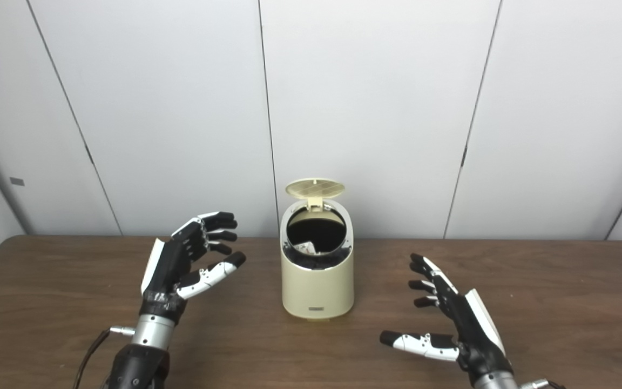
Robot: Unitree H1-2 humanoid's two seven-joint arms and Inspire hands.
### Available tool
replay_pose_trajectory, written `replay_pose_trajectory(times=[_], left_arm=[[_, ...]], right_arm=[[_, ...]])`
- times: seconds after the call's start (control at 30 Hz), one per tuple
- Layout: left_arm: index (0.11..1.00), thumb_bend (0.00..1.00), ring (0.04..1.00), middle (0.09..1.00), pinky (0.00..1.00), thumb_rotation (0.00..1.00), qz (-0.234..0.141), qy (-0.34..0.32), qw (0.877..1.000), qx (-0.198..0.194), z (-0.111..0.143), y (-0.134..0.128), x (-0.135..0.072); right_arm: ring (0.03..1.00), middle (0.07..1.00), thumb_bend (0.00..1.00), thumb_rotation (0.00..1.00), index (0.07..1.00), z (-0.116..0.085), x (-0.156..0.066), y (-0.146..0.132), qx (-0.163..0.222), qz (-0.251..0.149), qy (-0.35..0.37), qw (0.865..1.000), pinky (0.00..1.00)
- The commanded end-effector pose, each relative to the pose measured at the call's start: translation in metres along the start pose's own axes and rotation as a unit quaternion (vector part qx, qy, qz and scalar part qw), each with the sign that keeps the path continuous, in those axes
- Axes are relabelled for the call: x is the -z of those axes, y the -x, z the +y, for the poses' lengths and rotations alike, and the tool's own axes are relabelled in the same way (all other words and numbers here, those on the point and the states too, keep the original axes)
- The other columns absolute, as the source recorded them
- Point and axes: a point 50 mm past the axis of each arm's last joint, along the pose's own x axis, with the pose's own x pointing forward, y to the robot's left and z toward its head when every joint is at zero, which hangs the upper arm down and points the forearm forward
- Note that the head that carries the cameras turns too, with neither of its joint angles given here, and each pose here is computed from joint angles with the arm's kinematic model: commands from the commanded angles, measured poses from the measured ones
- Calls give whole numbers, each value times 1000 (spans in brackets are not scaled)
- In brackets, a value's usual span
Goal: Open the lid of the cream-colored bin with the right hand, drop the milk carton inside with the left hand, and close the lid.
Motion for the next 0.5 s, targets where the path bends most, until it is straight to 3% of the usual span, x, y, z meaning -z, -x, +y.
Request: replay_pose_trajectory(times=[0.0, 0.33, 0.47], left_arm=[[717, 753, 632, 692, 541, 258, -30, -10, 1000, 2, 6, -9, -19], [712, 744, 596, 662, 509, 181, 35, 9, 999, 15, 2, 23, 6], [726, 735, 635, 684, 564, 181, 56, 3, 998, 22, 2, 34, 17]], right_arm=[[808, 889, 795, 315, 913, -10, -19, -11, 16, -52, 4, 998, 684], [814, 887, 778, 316, 909, -14, -23, -13, 15, -59, 4, 998, 698], [818, 892, 769, 312, 910, -15, -25, -14, 12, -58, 4, 998, 699]])
